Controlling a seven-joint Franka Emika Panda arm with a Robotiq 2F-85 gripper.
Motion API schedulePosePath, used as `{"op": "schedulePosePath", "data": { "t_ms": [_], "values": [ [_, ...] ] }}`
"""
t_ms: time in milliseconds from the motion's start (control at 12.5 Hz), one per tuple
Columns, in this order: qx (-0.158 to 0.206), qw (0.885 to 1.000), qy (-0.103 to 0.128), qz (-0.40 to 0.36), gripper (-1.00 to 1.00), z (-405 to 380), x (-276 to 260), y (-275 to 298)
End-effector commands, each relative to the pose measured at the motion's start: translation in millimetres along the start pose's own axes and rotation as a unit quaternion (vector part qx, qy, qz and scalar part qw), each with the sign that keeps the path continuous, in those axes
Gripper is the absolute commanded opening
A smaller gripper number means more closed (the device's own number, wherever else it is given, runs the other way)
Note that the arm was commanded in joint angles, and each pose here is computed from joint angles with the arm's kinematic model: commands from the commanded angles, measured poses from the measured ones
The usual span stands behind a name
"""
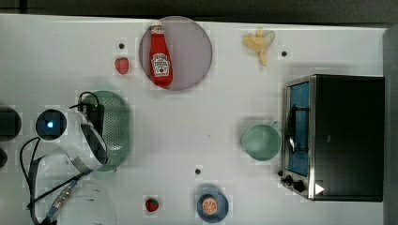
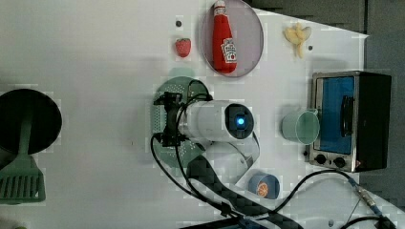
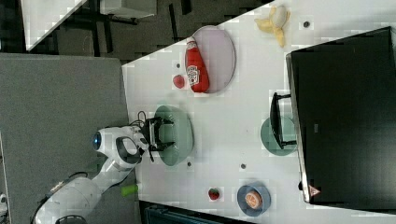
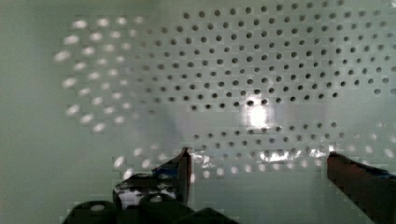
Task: Drag strainer right to left.
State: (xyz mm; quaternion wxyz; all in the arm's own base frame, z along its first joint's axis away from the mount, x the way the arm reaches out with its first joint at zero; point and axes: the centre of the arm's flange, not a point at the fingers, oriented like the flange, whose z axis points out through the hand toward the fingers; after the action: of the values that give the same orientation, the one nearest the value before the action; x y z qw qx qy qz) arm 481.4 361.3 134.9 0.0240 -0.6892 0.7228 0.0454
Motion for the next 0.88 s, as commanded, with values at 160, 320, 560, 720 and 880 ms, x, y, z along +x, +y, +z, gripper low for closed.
{"op": "schedulePosePath", "data": {
  "t_ms": [160, 320, 560, 720, 880],
  "values": [
    [0.004, 1.000, -0.018, 0.010, 1.00, -7.0, -40.3, 5.4],
    [0.007, 1.000, -0.020, 0.006, 1.00, -11.8, -43.6, 4.8],
    [0.000, 0.999, -0.005, -0.046, 1.00, -46.2, -41.7, 0.3],
    [-0.009, 0.994, 0.016, -0.105, 1.00, -90.5, -30.4, -8.5],
    [-0.020, 0.985, 0.035, -0.170, 1.00, -147.3, -9.6, -18.7]
  ]
}}
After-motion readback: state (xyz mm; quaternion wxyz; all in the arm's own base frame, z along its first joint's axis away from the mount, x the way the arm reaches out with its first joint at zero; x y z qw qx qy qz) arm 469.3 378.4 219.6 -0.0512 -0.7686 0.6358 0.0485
